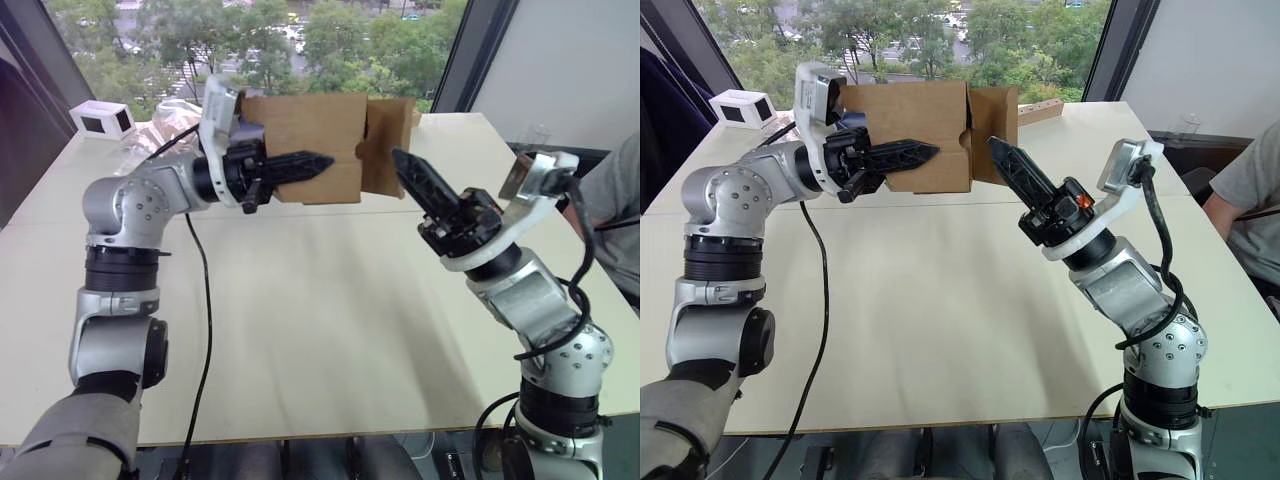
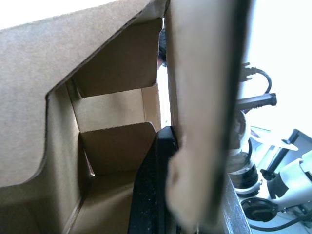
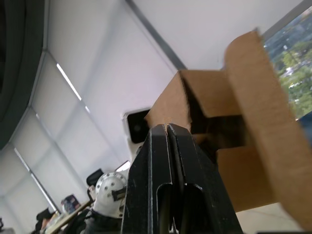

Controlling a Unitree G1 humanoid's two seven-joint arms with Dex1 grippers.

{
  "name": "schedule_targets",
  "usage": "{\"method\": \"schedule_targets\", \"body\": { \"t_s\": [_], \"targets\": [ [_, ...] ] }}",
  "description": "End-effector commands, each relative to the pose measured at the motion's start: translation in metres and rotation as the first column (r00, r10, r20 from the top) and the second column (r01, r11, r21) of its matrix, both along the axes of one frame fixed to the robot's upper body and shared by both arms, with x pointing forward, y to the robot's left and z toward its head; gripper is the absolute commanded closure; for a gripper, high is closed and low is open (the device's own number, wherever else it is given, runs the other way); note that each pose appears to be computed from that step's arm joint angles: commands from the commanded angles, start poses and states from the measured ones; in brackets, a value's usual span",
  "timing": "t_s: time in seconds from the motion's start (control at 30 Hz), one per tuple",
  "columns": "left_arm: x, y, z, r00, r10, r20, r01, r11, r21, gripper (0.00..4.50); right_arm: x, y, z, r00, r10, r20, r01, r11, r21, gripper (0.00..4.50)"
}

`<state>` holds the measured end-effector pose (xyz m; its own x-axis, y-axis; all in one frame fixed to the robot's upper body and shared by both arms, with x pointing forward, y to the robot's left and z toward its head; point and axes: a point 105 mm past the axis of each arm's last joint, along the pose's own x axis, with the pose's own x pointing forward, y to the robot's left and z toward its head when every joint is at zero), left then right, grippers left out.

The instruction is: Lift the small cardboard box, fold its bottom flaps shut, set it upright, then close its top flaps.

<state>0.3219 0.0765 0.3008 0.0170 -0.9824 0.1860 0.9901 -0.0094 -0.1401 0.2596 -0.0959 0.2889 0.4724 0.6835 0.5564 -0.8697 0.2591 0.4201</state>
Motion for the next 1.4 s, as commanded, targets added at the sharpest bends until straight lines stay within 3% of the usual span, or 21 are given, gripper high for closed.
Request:
{"method": "schedule_targets", "body": {
  "t_s": [0.03, 0.13, 0.23, 0.37, 0.53, 0.7, 0.97, 1.07, 1.2, 1.4],
  "targets": [
    [-0.001, -0.001, 0.009, 0.999, 0.003, 0.042, -0.003, 1.0, -0.004, 4.5, -0.018, 0.009, 0.005, 0.997, 0.067, 0.047, -0.066, 0.997, -0.026, 4.46],
    [0.0, 0.001, 0.009, 0.999, 0.007, 0.041, -0.007, 1.0, -0.003, 4.5, -0.021, 0.003, 0.009, 0.997, 0.05, 0.055, -0.05, 0.999, -0.006, 4.46],
    [-0.002, 0.003, 0.01, 0.999, -0.001, 0.036, 0.001, 1.0, -0.007, 4.5, -0.019, -0.013, 0.013, 0.998, 0.004, 0.059, -0.005, 1.0, 0.017, 3.76],
    [-0.006, 0.003, 0.009, 0.999, -0.019, 0.035, 0.019, 1.0, -0.005, 4.5, -0.011, -0.031, 0.015, 0.997, -0.058, 0.048, 0.056, 0.998, 0.037, 2.1],
    [-0.014, 0.001, 0.013, 0.997, -0.059, 0.041, 0.06, 0.998, -0.012, 4.5, 0.016, -0.065, 0.016, 0.986, -0.164, -0.011, 0.163, 0.968, 0.189, 2.1],
    [-0.017, 0.001, 0.014, 0.997, -0.068, 0.043, 0.068, 0.998, -0.012, 4.5, 0.039, -0.069, 0.007, 0.979, -0.193, -0.068, 0.203, 0.955, 0.214, 2.1],
    [-0.018, 0.001, 0.015, 0.997, -0.062, 0.046, 0.063, 0.998, -0.019, 4.5, 0.048, -0.061, 0.001, 0.98, -0.178, -0.09, 0.194, 0.957, 0.217, 2.1],
    [-0.019, 0.001, 0.015, 0.997, -0.062, 0.044, 0.063, 0.998, -0.021, 4.5, 0.051, -0.059, -0.002, 0.979, -0.176, -0.103, 0.194, 0.958, 0.213, 2.79],
    [-0.018, 0.001, 0.014, 0.998, -0.058, 0.04, 0.059, 0.998, -0.023, 4.5, 0.047, -0.041, -0.002, 0.988, -0.124, -0.088, 0.138, 0.974, 0.182, 4.4],
    [-0.016, 0.0, 0.013, 0.998, -0.049, 0.034, 0.05, 0.998, -0.029, 4.5, 0.031, -0.02, 0.002, 0.998, -0.028, -0.057, 0.038, 0.983, 0.177, 4.46]
  ]
}}
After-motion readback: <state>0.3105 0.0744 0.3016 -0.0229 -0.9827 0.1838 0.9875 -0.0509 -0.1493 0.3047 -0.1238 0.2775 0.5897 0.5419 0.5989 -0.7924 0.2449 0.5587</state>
